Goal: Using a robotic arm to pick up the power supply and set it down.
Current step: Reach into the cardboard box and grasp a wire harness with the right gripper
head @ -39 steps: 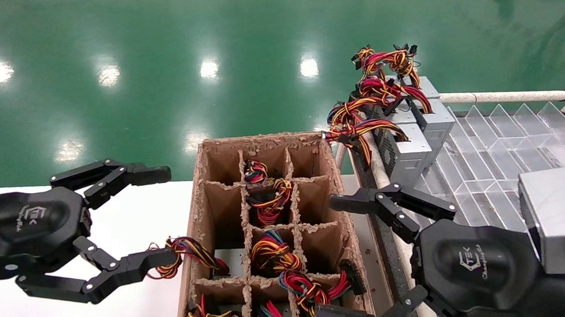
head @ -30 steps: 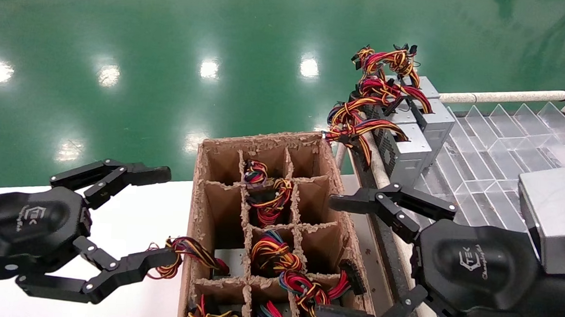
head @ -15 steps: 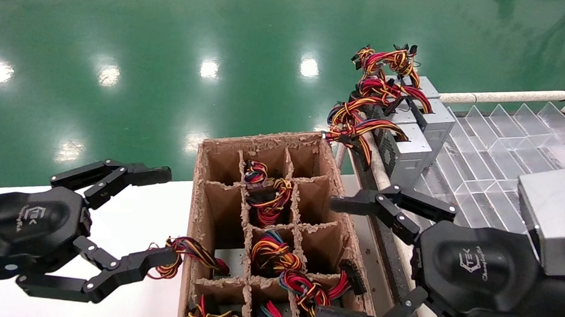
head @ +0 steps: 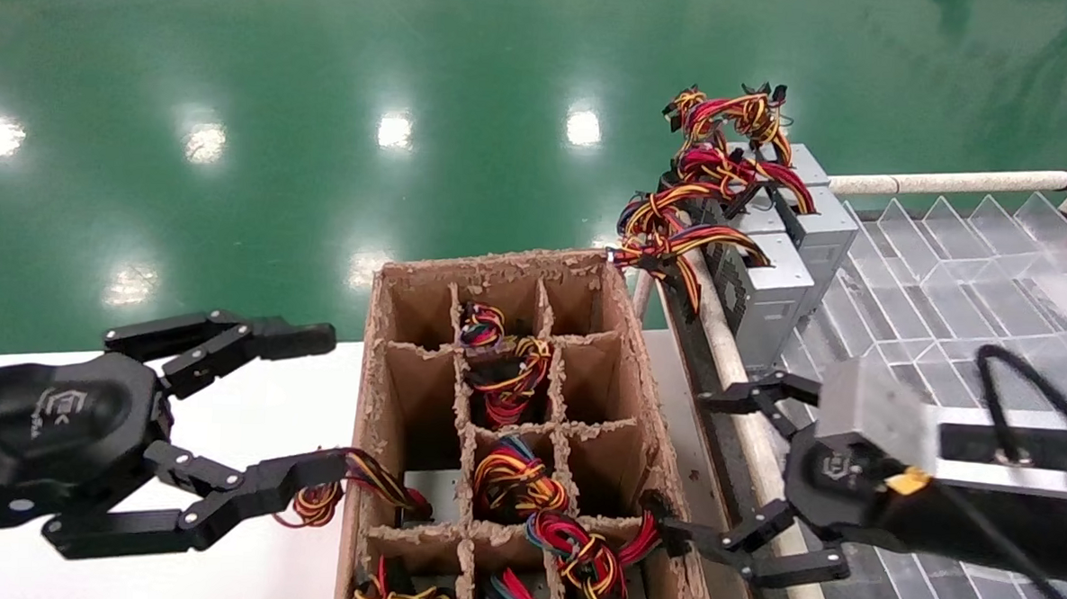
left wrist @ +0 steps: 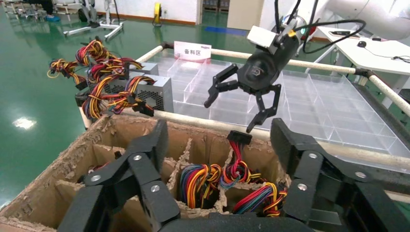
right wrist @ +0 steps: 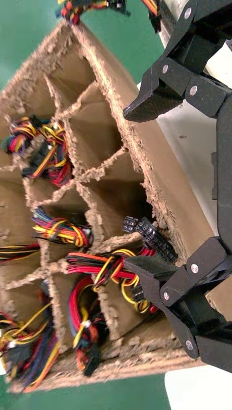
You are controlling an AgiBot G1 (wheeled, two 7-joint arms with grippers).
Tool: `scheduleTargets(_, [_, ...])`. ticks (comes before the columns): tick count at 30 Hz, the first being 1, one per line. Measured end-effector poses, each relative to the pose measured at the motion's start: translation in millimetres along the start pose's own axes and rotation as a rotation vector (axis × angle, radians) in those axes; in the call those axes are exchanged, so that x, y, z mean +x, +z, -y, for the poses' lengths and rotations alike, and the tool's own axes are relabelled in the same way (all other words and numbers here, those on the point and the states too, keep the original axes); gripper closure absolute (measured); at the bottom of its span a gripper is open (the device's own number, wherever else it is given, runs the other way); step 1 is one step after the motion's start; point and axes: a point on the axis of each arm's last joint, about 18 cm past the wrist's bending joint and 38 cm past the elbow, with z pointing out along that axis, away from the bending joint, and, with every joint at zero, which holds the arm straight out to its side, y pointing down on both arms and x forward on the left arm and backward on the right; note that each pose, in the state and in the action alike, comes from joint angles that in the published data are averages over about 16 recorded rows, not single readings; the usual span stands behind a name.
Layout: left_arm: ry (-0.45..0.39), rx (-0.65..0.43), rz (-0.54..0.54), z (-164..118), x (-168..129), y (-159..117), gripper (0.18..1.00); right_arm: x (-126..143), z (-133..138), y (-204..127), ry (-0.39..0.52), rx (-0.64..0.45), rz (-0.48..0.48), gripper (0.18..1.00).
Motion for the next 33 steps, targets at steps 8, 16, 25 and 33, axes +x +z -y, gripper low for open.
scheduleTargets(8, [0.0,0.0,0.0,0.0,0.0,0.0,0.504,-0.8,-2.7,13.5,-0.01,-0.057,0.034,0.202])
scheduleTargets(16, [0.0,0.0,0.0,0.0,0.0,0.0,0.7,-2.9,-4.1,21.6,-0.014,-0.082,0.059,0.269])
scheduleTargets(25, [0.0,0.0,0.0,0.0,0.0,0.0,0.861,-3.4,-5.1,26.8,-0.025,-0.109,0.074,0.428])
scheduleTargets(33, [0.0,0.0,0.0,0.0,0.0,0.0,0.952,-2.4,-6.9,28.0,-0.03,-0.137,0.078,0.611])
